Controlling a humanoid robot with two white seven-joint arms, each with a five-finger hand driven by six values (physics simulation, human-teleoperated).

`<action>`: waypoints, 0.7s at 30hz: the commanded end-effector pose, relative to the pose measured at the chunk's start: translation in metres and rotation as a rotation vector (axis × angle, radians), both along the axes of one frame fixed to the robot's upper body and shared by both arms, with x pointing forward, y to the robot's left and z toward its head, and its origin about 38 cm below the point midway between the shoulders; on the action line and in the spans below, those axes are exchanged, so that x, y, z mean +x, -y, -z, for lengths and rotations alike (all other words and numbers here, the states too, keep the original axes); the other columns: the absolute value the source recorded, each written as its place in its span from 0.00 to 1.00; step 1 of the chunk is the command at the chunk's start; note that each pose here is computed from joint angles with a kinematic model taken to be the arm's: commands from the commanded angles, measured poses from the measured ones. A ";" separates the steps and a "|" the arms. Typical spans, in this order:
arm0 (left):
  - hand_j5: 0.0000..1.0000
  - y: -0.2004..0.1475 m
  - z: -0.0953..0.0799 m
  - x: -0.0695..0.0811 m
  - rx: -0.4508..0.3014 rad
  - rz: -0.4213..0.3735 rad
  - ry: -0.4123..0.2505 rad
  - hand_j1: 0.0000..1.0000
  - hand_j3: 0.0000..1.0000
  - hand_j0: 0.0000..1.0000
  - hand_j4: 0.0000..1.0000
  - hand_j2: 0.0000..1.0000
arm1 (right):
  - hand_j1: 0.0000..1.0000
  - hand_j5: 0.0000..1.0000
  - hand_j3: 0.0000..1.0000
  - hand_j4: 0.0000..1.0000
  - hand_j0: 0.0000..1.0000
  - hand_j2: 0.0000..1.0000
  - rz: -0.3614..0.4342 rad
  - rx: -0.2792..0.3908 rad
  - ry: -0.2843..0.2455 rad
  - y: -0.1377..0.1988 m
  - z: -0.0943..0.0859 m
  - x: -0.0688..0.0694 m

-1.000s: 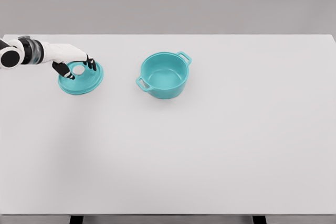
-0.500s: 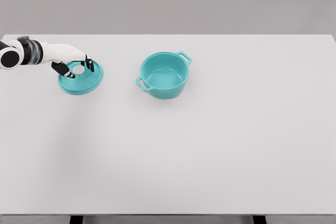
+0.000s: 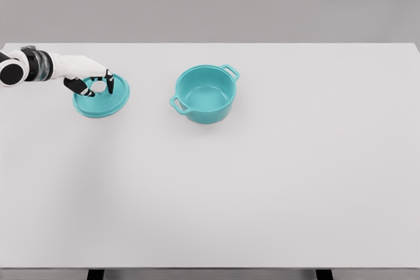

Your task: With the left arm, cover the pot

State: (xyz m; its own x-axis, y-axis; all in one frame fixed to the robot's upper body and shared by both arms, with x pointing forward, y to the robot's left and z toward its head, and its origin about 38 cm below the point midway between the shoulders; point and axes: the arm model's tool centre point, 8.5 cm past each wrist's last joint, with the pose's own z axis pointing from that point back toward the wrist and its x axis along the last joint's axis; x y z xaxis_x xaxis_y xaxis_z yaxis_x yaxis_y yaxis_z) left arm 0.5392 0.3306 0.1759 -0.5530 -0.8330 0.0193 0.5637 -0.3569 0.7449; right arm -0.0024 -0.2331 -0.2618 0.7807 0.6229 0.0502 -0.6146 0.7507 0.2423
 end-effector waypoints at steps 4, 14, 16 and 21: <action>0.52 -0.002 -0.005 0.000 0.003 0.010 0.005 0.52 0.52 0.52 0.52 0.52 | 1.00 1.00 1.00 1.00 1.00 1.00 0.000 0.000 0.000 0.000 0.000 0.000; 0.48 -0.003 -0.022 0.001 0.002 0.060 0.025 0.48 0.48 0.48 0.48 0.48 | 1.00 1.00 1.00 1.00 1.00 1.00 0.000 0.000 0.000 0.000 0.000 0.000; 0.48 0.005 -0.028 0.001 -0.004 0.092 0.036 0.48 0.48 0.48 0.48 0.48 | 1.00 1.00 1.00 1.00 1.00 1.00 0.000 0.000 0.000 0.000 0.000 0.000; 0.48 0.021 -0.039 0.000 -0.018 0.172 0.055 0.48 0.48 0.48 0.48 0.48 | 1.00 1.00 1.00 1.00 1.00 1.00 0.000 0.000 0.000 0.000 0.000 0.000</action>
State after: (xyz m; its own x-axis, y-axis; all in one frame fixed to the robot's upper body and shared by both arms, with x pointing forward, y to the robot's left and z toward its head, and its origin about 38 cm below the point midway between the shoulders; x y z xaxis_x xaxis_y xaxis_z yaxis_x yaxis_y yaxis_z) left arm 0.5407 0.3149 0.2138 -0.6660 -0.7459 -0.0073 0.4674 -0.4250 0.7752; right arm -0.0024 -0.2331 -0.2618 0.7807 0.6229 0.0502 -0.6146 0.7507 0.2423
